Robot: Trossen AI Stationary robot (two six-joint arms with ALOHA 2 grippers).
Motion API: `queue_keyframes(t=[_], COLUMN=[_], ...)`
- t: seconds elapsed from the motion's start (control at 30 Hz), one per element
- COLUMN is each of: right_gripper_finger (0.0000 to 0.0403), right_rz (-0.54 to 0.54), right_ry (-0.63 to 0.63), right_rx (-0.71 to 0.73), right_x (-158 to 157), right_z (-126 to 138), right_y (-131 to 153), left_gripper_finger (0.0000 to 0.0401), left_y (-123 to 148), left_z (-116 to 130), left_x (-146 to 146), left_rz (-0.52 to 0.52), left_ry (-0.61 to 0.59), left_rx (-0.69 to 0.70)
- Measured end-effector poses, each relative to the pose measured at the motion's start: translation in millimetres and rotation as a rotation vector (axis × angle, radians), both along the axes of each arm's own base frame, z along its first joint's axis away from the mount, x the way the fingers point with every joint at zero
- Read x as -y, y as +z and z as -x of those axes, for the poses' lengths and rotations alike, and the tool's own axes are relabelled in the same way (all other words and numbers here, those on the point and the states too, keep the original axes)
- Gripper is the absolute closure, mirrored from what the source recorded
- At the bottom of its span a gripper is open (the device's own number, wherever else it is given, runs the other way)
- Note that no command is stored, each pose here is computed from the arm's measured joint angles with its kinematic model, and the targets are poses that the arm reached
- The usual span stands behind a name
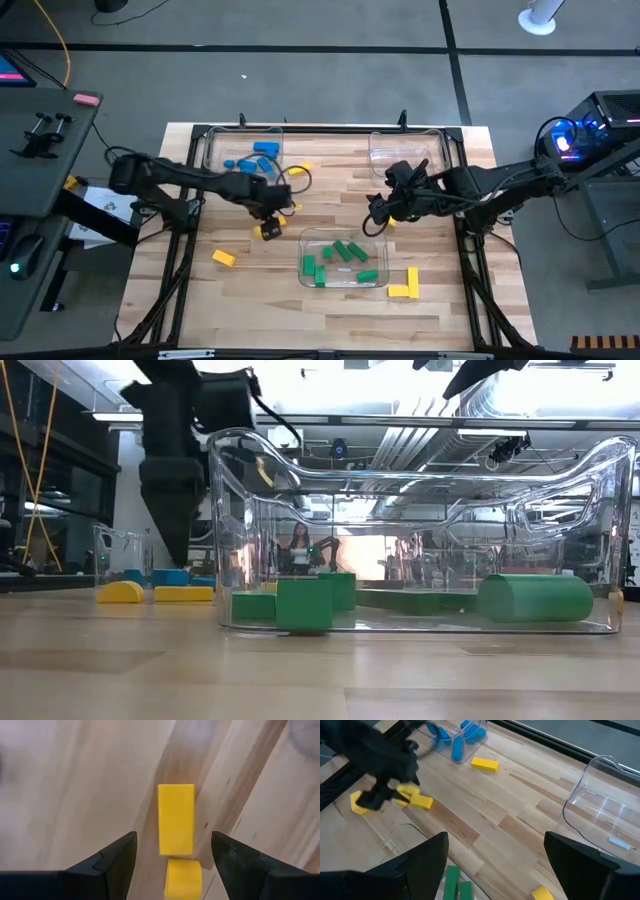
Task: Sort blocks
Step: Put the yellow block into the right transparent bin
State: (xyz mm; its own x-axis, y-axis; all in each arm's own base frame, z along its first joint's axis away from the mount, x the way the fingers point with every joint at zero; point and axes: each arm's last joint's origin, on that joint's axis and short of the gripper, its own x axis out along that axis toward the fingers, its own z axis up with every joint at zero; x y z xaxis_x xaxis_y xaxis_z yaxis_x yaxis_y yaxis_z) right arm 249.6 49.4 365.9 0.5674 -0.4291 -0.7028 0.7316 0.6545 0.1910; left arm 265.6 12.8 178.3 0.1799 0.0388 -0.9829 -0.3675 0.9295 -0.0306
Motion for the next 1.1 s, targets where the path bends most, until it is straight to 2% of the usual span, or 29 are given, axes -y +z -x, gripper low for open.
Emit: queue_keyframes(t=[0.1, 0.33, 0.47, 0.57, 0.67, 0.7, 0.73, 0.8, 0.93, 1.0, 1.1], right_gripper_finger=[0.0077, 0.0077, 0.0077, 0.0077, 0.0077, 0.0077, 0.0077, 0.0077, 0.0077, 0.0077, 0.0077], right_rz=[-0.002, -0.01, -0.014, -0.015, -0.016, -0.016, -0.016, -0.012, -0.012, -0.012, -0.011], right_ry=[-0.008, -0.018, -0.019, -0.018, -0.017, -0.017, -0.017, -0.009, -0.003, -0.003, -0.002], right_rx=[-0.001, -0.003, -0.004, -0.005, -0.007, -0.008, -0.01, -0.015, -0.022, -0.022, -0.023], right_x=[2.8, 6.3, 7.1, 7.1, 7.1, 7.1, 7.1, 7.1, 7.0, 7.0, 7.0], right_z=[-0.6, -1.3, -1.5, -1.4, -1.3, -1.3, -1.1, -1.1, -0.8, -0.8, -0.8], right_y=[0.0, -0.2, -0.2, -0.3, -0.4, -0.4, -0.5, -0.5, -0.8, -0.8, -0.8], left_gripper_finger=[0.016, 0.016, 0.0167, 0.0209, 0.0299, 0.0328, 0.0334, 0.0334, 0.0334, 0.033, 0.0327], left_y=[-11.0, -37.5, -42.6, -43.5, -39.5, -35.9, -31.8, -18.7, 22.0, 43.8, 74.4], left_z=[-11.2, -15.7, -17.9, -18.1, -15.9, -14.6, -12.6, -7.0, 10.8, 16.7, 16.4], left_x=[1.1, 1.0, 0.8, 1.0, 1.5, 1.2, 0.3, -3.6, -20.9, -27.0, -24.6], left_rz=[0.007, 0.005, 0.005, 0.005, 0.002, -0.006, -0.018, -0.044, -0.165, -0.18, -0.101], left_ry=[-0.001, -0.027, -0.052, -0.053, -0.066, -0.074, -0.081, -0.077, -0.01, -0.014, -0.055], left_rx=[-0.051, -0.177, -0.194, -0.196, -0.193, -0.186, -0.18, -0.153, -0.048, 0.085, 0.362])
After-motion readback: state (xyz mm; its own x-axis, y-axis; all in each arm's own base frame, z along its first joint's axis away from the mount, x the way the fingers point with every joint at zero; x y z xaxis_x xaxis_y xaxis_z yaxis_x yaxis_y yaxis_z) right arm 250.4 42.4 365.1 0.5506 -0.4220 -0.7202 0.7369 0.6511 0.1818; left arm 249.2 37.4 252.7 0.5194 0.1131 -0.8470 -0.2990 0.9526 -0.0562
